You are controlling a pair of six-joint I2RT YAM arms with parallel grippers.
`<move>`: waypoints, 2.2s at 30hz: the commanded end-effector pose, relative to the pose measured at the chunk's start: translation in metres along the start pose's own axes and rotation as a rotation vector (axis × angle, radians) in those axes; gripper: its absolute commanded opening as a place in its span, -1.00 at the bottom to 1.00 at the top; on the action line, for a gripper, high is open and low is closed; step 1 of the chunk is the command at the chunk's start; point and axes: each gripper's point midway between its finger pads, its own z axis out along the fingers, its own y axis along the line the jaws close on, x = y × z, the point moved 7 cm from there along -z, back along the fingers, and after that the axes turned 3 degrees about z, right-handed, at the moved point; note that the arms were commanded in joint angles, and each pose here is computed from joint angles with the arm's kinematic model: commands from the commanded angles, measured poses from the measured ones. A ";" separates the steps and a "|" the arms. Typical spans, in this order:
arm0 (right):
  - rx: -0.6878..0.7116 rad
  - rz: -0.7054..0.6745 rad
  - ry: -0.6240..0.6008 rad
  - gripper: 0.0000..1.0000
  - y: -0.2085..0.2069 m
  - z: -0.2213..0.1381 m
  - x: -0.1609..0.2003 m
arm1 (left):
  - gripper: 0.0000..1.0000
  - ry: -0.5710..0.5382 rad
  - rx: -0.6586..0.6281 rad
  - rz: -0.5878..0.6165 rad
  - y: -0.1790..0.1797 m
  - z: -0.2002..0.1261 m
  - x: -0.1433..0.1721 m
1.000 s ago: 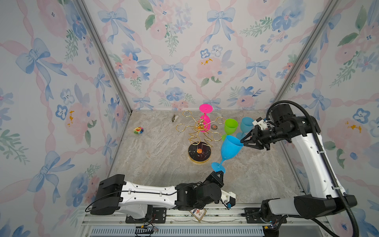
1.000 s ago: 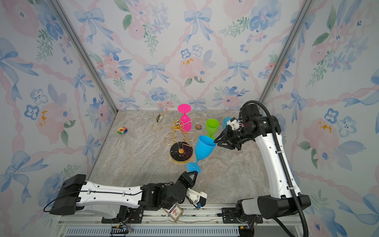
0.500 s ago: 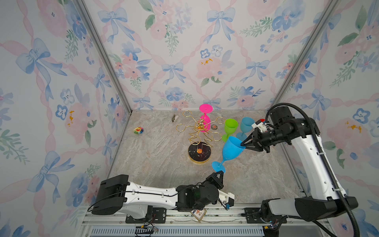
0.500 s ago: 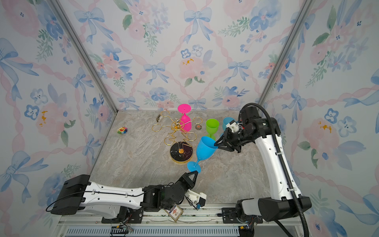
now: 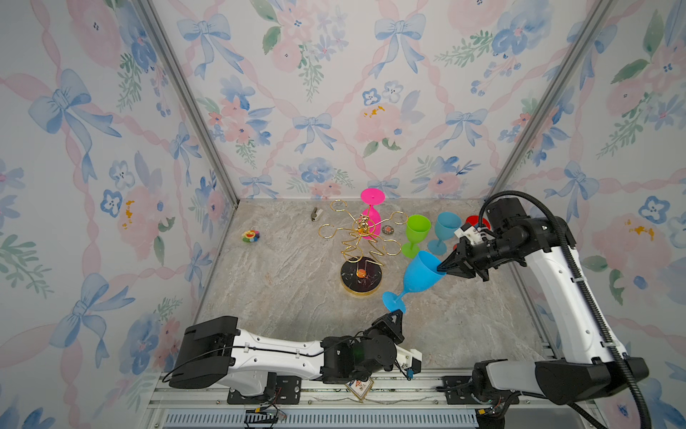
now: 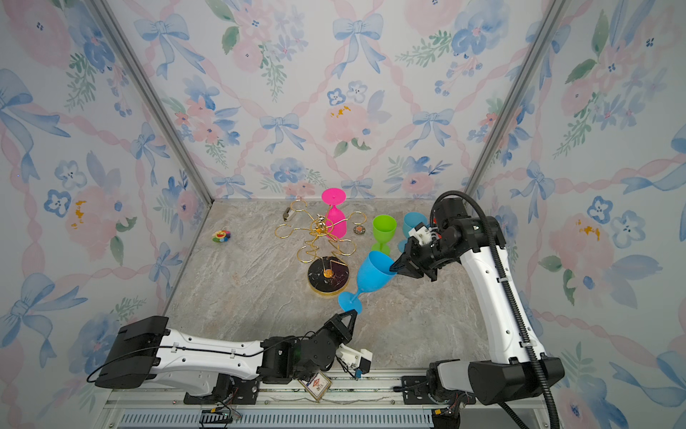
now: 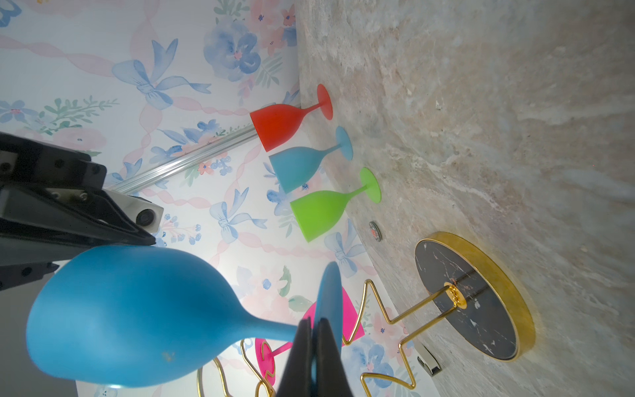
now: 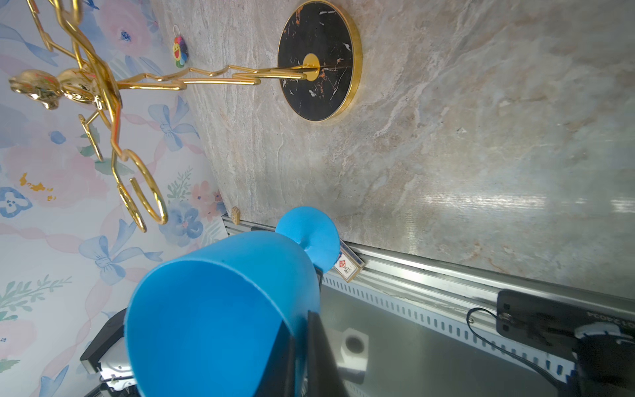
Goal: Take the wine glass off the wine glass rack
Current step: Pick up the wine glass from the wine glass rack, then place the wine glass at the middle-right of the table.
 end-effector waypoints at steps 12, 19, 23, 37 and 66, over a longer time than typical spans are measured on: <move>-0.009 0.038 0.058 -1.00 -0.010 -0.003 0.023 | -0.44 0.055 -0.042 -0.068 0.002 0.002 0.010; 0.061 0.011 -0.046 -1.00 -0.015 -0.015 0.015 | -0.04 0.056 -0.057 -0.129 0.006 -0.001 0.015; 0.147 -0.016 -0.159 -1.00 -0.026 -0.022 0.012 | 0.21 0.044 -0.083 -0.222 0.016 -0.005 0.017; 0.406 -0.103 -0.522 -1.00 -0.061 -0.036 -0.021 | 0.59 -0.089 -0.143 -0.844 0.085 -0.032 0.039; 0.792 -0.133 -0.551 -1.00 -0.108 -0.051 -0.148 | 0.96 -0.424 -0.190 -2.002 0.164 -0.072 0.165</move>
